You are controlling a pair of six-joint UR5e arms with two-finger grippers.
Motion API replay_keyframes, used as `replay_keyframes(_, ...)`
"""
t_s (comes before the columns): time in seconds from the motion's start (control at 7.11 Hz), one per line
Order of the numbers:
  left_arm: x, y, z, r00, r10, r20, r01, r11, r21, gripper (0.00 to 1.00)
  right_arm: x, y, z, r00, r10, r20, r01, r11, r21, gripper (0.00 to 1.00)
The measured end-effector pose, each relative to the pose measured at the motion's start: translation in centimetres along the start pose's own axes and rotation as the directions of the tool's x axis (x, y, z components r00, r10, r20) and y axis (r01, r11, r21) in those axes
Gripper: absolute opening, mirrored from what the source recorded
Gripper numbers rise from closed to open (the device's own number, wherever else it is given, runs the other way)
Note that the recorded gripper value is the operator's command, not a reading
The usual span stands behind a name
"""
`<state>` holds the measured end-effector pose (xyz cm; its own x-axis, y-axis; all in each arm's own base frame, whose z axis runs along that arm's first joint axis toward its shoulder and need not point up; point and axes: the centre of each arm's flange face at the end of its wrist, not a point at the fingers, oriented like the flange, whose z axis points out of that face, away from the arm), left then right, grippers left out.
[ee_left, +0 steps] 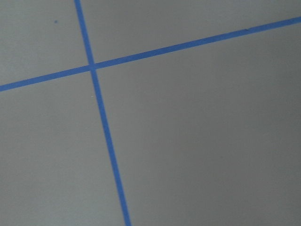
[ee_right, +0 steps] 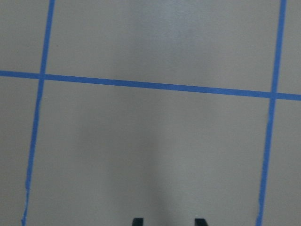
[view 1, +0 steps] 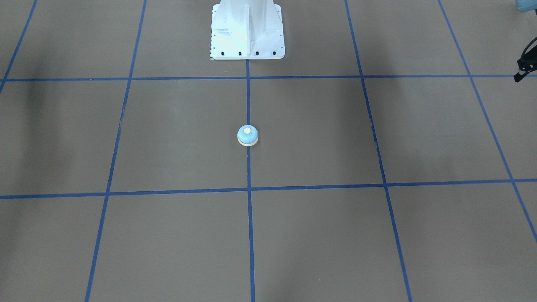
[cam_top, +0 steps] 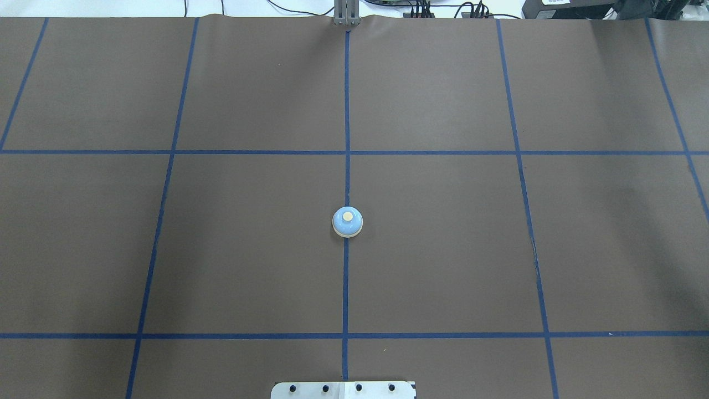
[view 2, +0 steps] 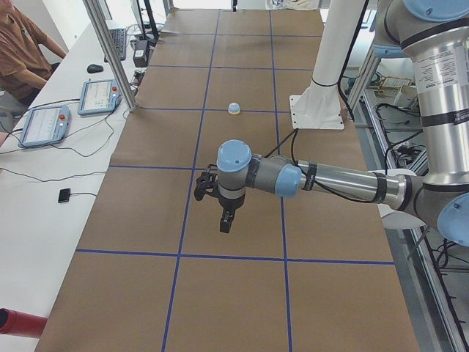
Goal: Place and press bell with both arms
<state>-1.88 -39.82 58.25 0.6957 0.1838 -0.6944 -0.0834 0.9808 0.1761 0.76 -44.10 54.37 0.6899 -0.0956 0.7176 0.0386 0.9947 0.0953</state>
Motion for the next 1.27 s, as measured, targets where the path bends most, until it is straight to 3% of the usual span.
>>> replay_keyframes(0.14, -1.7, 1.1, 0.1, 0.999, -0.035, -0.031, 0.035, 0.999, -0.002, 0.99, 2.5, 1.1, 0.3, 1.0, 0.0, -0.003, 0.0, 1.0, -0.008, 1.0)
replay_keyframes(0.42, -3.6, 2.4, 0.3, 0.996, -0.078, -0.032, 0.078, 0.997, -0.005, 0.99, 4.8, 2.3, 0.6, 1.0, 0.003, -0.006, -0.004, 1.0, -0.015, 1.0)
replay_keyframes(0.99, -4.6, 2.4, -0.4, 0.995, -0.081, 0.054, 0.081, 0.997, 0.011, 1.0, 5.2, 2.5, 0.6, 1.0, 0.002, -0.008, -0.002, 1.0, -0.013, 1.0)
replay_keyframes(1.27, -4.8, 2.7, -0.3, 0.994, -0.088, 0.058, 0.088, 0.996, 0.009, 1.0, 5.2, 2.4, 0.5, 1.0, 0.001, -0.008, -0.001, 1.0, -0.012, 1.0)
